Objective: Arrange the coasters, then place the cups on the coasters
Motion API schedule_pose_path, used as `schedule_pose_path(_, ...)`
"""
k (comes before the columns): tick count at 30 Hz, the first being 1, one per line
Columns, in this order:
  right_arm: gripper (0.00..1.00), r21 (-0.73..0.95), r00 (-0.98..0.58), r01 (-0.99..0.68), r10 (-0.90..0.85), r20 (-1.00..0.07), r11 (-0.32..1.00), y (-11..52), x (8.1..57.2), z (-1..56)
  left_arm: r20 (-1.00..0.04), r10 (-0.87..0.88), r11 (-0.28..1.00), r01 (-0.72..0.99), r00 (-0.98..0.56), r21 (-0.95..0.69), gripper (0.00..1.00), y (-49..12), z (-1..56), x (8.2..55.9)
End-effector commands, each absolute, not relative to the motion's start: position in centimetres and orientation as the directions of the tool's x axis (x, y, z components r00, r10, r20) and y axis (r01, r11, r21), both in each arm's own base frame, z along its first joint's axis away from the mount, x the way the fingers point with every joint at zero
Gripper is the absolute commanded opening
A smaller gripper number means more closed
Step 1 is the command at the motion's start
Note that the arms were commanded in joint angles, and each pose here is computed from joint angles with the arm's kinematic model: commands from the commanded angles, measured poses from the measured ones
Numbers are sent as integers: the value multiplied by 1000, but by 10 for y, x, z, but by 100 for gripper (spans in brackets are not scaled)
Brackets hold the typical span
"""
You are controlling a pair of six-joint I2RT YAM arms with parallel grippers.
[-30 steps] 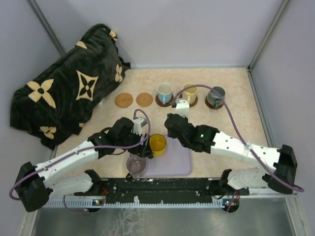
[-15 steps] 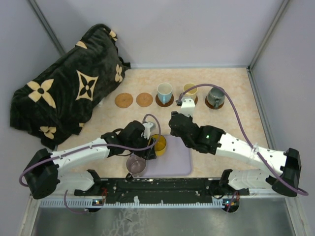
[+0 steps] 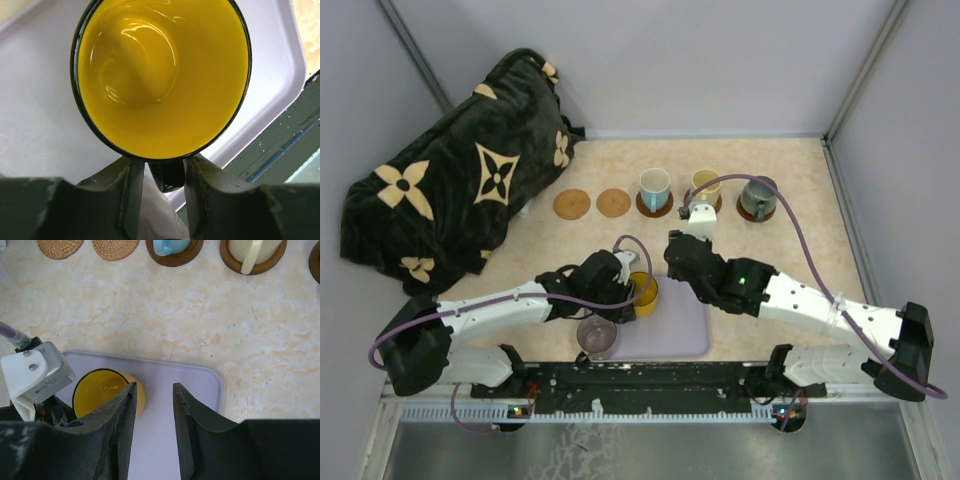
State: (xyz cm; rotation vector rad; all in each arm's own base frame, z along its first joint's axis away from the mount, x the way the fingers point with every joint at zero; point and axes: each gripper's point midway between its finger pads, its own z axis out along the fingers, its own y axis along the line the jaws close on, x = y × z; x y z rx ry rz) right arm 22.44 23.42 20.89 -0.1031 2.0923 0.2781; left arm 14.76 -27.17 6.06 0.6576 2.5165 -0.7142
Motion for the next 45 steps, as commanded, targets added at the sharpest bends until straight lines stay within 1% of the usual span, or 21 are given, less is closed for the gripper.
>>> schedule_pose_path(1, 36, 220, -488, -184, 105, -866, 958, 239, 225, 224, -538, 301, 771, 533, -787, -348, 34, -275, 54, 152)
schedule_pose_path(2, 36, 220, -490, -184, 104, -865, 958, 239, 224, 223, -536, 299, 775, 528, -789, -346, 27, -276, 53, 153)
schedule_pose_path(3, 36, 218, -491, -183, 103, -865, 959, 239, 224, 222, -537, 296, 779, 525, -790, -343, 17, -276, 52, 153)
schedule_pose_path(4, 37, 218, -491, -182, 104, -865, 959, 238, 224, 222, -538, 296, 781, 524, -789, -340, 9, -277, 52, 153)
schedule_pose_path(5, 37, 217, -491, -180, 103, -865, 960, 237, 224, 221, -542, 295, 781, 526, -787, -338, 3, -279, 54, 154)
schedule_pose_path(6, 37, 216, -490, -178, 103, -866, 960, 236, 224, 221, -546, 293, 783, 525, -785, -334, 0, -280, 55, 155)
schedule_pose_path(12, 37, 215, -489, -163, 110, -866, 963, 231, 223, 217, -605, 280, 781, 544, -745, -308, 0, -289, 82, 161)
schedule_pose_path(16, 37, 206, -487, -125, 121, -865, 971, 221, 222, 211, -664, 224, 795, 528, -713, -299, 0, -289, 111, 173)
schedule_pose_path(22, 36, 229, -474, -93, 159, -866, 969, 208, 219, 209, -768, 132, 850, 470, -627, -238, 0, -279, 160, 202)
schedule_pose_path(28, 36, 228, -475, -74, 166, -864, 971, 201, 217, 203, -859, 38, 925, 343, -511, -163, 0, -266, 182, 240)
schedule_pose_path(32, 36, 225, -480, -65, 167, -861, 972, 198, 216, 198, -882, 10, 978, 190, -472, -91, 0, -247, 184, 273)
schedule_pose_path(35, 35, 221, -480, -58, 167, -861, 974, 193, 214, 197, -878, 0, 990, 121, -479, -66, 0, -235, 181, 299)
schedule_pose_path(45, 32, 227, -430, -19, 197, -881, 974, 174, 214, 213, -864, -76, 995, 20, -497, -99, 0, -195, 168, 389)
